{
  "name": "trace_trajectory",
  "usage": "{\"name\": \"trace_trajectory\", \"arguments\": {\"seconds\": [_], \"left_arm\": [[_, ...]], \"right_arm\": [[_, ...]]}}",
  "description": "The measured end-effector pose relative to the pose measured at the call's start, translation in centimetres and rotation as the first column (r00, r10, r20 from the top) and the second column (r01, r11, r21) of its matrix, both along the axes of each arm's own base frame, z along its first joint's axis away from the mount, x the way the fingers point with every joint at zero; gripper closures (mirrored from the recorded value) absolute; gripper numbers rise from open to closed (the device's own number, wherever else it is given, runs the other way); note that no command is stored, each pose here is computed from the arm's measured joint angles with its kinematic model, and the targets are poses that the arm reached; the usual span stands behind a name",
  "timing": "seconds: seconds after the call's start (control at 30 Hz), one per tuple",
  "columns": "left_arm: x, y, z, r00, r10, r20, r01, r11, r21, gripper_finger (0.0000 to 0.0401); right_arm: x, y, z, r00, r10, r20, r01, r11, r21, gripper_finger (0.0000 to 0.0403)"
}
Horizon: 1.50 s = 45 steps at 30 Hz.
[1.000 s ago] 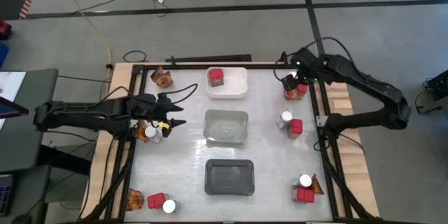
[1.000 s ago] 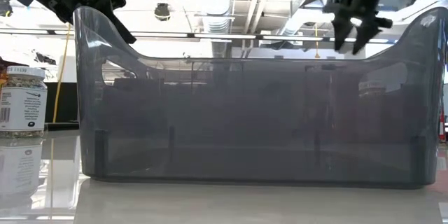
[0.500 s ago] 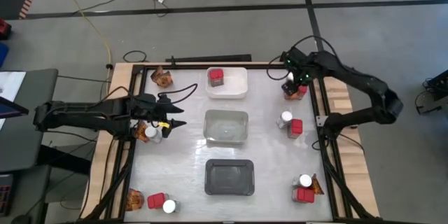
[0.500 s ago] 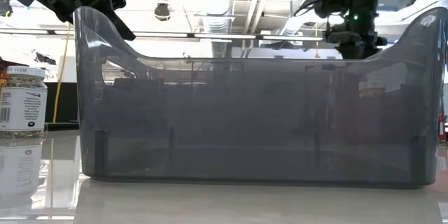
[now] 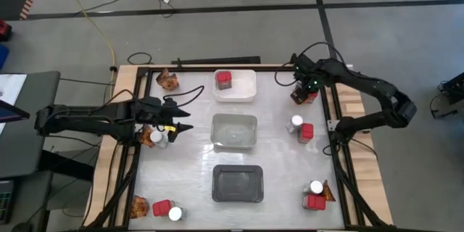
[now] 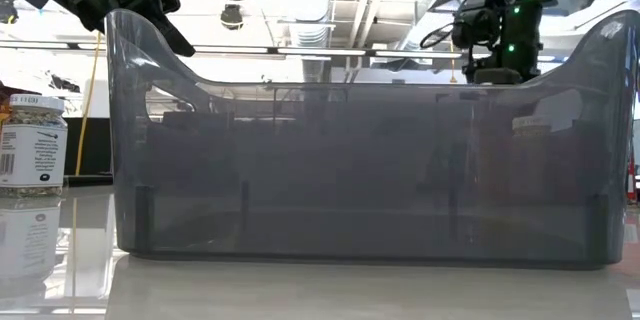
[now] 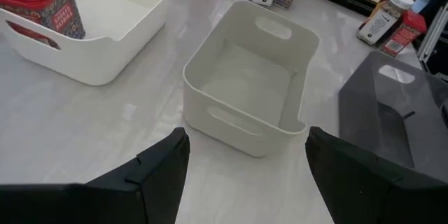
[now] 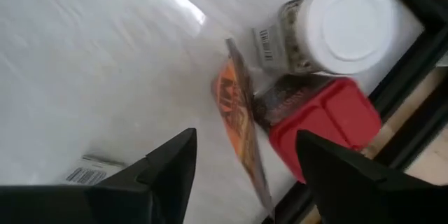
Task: Sort spices by type
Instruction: Put the orange seasoning bag into the gray bin
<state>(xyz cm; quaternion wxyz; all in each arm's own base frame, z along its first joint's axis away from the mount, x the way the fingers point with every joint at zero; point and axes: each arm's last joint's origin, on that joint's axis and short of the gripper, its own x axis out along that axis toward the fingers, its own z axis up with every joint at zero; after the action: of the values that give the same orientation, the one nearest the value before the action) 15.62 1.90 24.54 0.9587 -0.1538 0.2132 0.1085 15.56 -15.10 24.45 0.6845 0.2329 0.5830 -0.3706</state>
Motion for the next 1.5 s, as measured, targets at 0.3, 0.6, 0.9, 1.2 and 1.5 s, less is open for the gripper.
{"name": "trace_trajectory", "arguments": {"seconds": [0.3,0.6,0.9,1.2,1.5], "left_arm": [[0.0,0.0,0.0,1.0,0.004,0.0,-0.004,1.0,0.004,0.0127],[0.0,0.0,0.0,1.0,0.004,-0.001,-0.004,1.0,0.008,0.0127],[0.0,0.0,0.0,1.0,-0.003,-0.003,0.003,1.0,0.023,0.0127],[0.0,0.0,0.0,1.0,-0.012,-0.007,0.012,0.999,0.041,0.0127],[0.0,0.0,0.0,1.0,0.008,-0.003,-0.008,1.0,0.016,0.0127]], "right_arm": [[1.4,-0.4,-1.2,0.999,0.046,-0.016,-0.045,0.999,0.008,0.0252],[1.1,0.4,0.0,0.999,0.046,0.009,-0.045,0.998,-0.032,0.0382],[1.0,1.2,3.9,0.995,0.061,0.076,-0.054,0.994,-0.093,0.039],[2.3,2.6,8.8,0.976,0.141,0.168,-0.114,0.98,-0.165,0.039],[6.3,6.3,14.4,0.86,0.453,0.232,-0.383,0.876,-0.292,0.039]]}}
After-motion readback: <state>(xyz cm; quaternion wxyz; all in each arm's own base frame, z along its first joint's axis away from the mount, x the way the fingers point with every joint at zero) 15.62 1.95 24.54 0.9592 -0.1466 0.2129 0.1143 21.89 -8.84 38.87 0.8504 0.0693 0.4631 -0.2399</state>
